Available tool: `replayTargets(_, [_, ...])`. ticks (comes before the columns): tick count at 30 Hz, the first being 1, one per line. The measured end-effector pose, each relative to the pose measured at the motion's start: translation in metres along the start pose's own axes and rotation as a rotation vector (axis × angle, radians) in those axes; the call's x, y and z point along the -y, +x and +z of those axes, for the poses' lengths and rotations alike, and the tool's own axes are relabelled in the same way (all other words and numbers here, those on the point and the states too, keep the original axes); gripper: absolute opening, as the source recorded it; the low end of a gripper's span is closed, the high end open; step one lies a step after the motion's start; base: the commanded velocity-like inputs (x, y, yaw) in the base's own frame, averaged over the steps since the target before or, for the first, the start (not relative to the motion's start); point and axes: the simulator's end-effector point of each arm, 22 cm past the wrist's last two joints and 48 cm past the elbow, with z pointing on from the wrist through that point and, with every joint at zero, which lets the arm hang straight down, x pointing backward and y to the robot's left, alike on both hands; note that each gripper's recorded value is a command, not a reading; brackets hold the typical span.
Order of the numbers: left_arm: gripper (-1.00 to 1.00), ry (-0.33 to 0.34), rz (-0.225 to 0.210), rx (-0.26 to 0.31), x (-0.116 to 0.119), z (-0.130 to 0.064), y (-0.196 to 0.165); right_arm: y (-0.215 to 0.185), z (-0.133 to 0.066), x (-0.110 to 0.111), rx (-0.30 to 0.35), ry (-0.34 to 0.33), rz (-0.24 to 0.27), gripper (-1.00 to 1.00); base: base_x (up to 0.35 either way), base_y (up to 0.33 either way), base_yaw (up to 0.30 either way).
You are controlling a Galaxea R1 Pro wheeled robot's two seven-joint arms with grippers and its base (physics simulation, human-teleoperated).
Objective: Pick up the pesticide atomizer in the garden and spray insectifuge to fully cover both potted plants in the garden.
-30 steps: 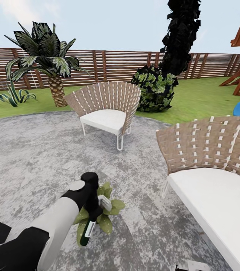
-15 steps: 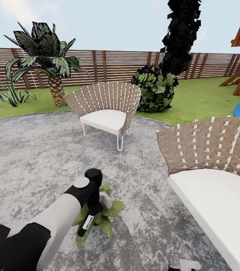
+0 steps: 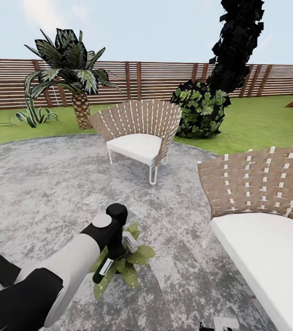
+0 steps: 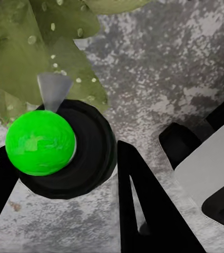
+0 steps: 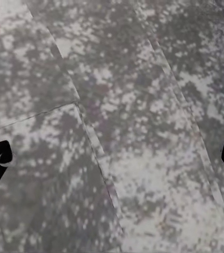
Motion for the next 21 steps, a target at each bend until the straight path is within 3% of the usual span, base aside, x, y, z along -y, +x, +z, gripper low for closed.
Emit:
replayTargets(6, [-1.0, 0.004, -0.005, -0.001, 0.001, 0.002, 0.001, 0.0, 0.0, 0.0, 0.0, 0.0, 0.0, 1.0, -0.133, -0.216, 0.023])
replayTargets(15, [-1.0, 0.006, -0.015, -0.004, -0.001, 0.003, 0.004, -0.001, 0.0, 0.001, 0.005, -0.003, -0.012, 1.0, -0.008, -0.012, 0.0])
replayTargets(18, [-1.0, 0.044, -0.012, -0.038, 0.015, 0.029, 0.017, -0.001, 0.0, 0.001, 0.005, -0.003, -0.012, 1.0, 0.0, 0.0, 0.0])
replayTargets(21, [-1.0, 0.051, -0.011, -0.045, 0.019, 0.034, 0.019, -0.001, 0.0, 0.001, 0.005, -0.003, -0.012, 1.0, 0.0, -0.058, 0.0])
